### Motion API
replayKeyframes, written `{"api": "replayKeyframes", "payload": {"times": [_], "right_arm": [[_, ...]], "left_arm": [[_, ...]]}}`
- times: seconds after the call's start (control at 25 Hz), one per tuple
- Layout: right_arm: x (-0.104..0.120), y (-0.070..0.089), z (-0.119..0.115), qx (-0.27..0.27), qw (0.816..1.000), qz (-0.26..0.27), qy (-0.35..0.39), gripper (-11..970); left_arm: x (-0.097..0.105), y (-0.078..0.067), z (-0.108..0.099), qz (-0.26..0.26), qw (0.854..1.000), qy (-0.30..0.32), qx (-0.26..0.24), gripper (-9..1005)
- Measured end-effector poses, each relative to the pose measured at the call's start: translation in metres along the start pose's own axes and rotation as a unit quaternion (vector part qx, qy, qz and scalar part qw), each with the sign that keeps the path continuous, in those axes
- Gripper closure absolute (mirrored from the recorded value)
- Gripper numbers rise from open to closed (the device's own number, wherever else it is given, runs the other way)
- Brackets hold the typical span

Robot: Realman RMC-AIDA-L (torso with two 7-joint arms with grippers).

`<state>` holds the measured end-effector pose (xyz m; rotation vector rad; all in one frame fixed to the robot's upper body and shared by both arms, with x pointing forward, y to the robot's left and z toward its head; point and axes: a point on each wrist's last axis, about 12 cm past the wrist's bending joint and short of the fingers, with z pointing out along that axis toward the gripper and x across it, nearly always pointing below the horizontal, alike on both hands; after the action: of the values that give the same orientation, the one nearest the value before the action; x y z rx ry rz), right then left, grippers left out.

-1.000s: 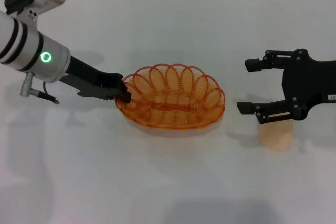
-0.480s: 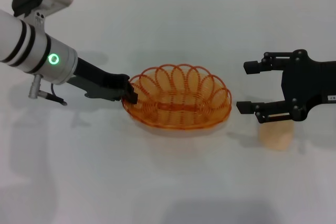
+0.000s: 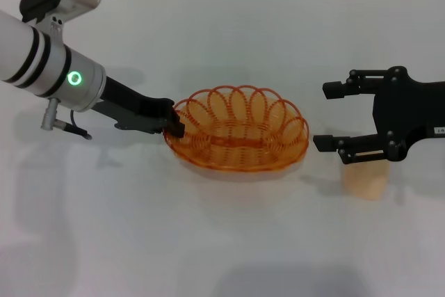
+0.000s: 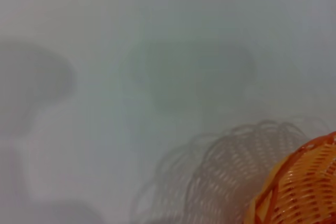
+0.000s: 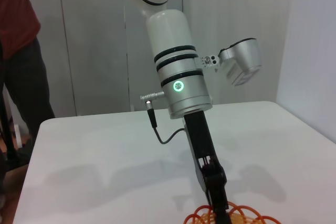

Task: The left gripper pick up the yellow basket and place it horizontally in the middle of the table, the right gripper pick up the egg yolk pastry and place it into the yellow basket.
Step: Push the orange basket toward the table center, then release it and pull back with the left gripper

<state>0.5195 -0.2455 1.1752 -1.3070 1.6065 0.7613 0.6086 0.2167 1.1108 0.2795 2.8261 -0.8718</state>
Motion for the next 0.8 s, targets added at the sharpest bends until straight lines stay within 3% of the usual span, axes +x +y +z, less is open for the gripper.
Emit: {"api": "replayKeyframes", "payload": {"times": [0.8], "right_arm": [[-0.0002,0.0001,0.0000,-0.001,1.000,0.000,-0.001,177]], "left_arm": [[0.0028,0.0017,0.0024,0.001,1.000,0.005,0.001,911]]}}
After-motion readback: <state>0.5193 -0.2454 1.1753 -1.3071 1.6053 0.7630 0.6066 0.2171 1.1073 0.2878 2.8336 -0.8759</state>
